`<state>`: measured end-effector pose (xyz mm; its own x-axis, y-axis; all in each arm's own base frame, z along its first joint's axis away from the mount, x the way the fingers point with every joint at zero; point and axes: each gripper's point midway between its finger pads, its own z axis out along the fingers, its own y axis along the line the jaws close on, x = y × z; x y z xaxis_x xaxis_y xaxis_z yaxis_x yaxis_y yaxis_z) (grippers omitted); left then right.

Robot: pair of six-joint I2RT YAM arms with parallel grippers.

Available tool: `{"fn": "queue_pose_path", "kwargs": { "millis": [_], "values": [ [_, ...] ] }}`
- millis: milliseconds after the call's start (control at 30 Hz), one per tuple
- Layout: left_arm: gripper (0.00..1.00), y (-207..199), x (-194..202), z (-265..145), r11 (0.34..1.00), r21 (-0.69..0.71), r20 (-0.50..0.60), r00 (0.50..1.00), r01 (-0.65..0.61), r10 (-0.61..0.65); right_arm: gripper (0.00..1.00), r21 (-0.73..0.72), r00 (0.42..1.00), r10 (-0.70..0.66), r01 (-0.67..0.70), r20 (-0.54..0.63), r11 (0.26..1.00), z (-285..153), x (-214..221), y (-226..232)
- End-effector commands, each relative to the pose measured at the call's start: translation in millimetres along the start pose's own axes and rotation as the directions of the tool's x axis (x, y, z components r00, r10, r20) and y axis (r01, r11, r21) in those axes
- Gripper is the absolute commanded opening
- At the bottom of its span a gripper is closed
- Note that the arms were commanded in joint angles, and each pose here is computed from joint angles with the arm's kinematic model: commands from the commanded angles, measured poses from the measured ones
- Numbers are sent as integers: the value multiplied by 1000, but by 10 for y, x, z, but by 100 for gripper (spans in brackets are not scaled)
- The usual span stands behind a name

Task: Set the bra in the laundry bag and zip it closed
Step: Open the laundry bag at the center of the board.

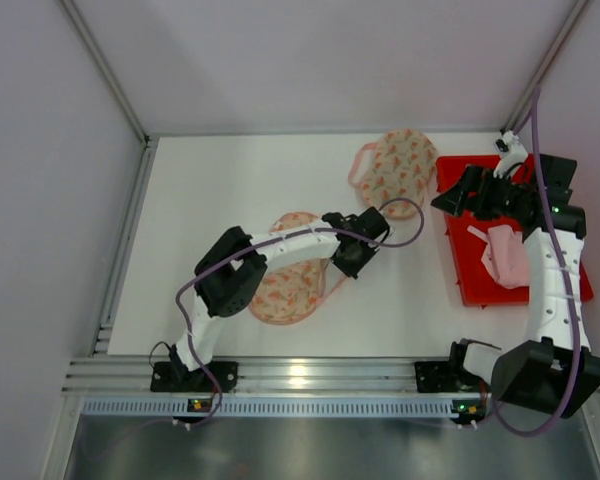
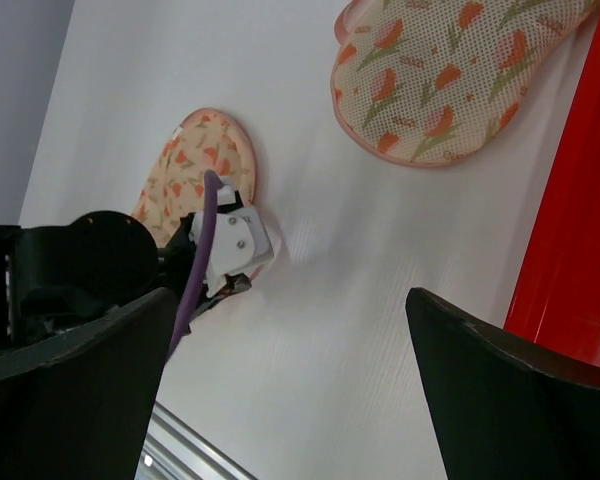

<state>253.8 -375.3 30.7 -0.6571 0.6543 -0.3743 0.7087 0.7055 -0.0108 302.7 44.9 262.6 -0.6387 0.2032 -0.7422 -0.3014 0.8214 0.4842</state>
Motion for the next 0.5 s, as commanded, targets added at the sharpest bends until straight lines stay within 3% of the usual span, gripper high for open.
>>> {"fn": "queue_pose_path", "kwargs": {
  "millis": [0, 33, 133, 300, 467],
  "values": [
    [0, -48, -699, -711, 996, 75, 224, 974, -39, 21, 99, -9, 999, -31, 31, 25, 999, 2, -83, -48],
    [0, -60, -899, -1035, 995, 86, 308, 951, -51, 22, 99, -15, 999, -27, 27, 20, 1000, 15, -69, -51],
    [0, -4, -1108, -1582, 991, 119, 423, 906, -67, 11, 99, -44, 998, -57, 57, 0, 997, 81, -3, -91],
    [0, 385, -1070, -1996, 990, 136, 475, 879, -36, -33, 99, -87, 997, -30, 24, -71, 996, 197, 222, -162],
    [0, 809, -729, -2361, 950, 312, 484, 859, 8, -167, 99, -145, 992, 9, -28, -127, 989, 288, 388, -140]
  ]
}}
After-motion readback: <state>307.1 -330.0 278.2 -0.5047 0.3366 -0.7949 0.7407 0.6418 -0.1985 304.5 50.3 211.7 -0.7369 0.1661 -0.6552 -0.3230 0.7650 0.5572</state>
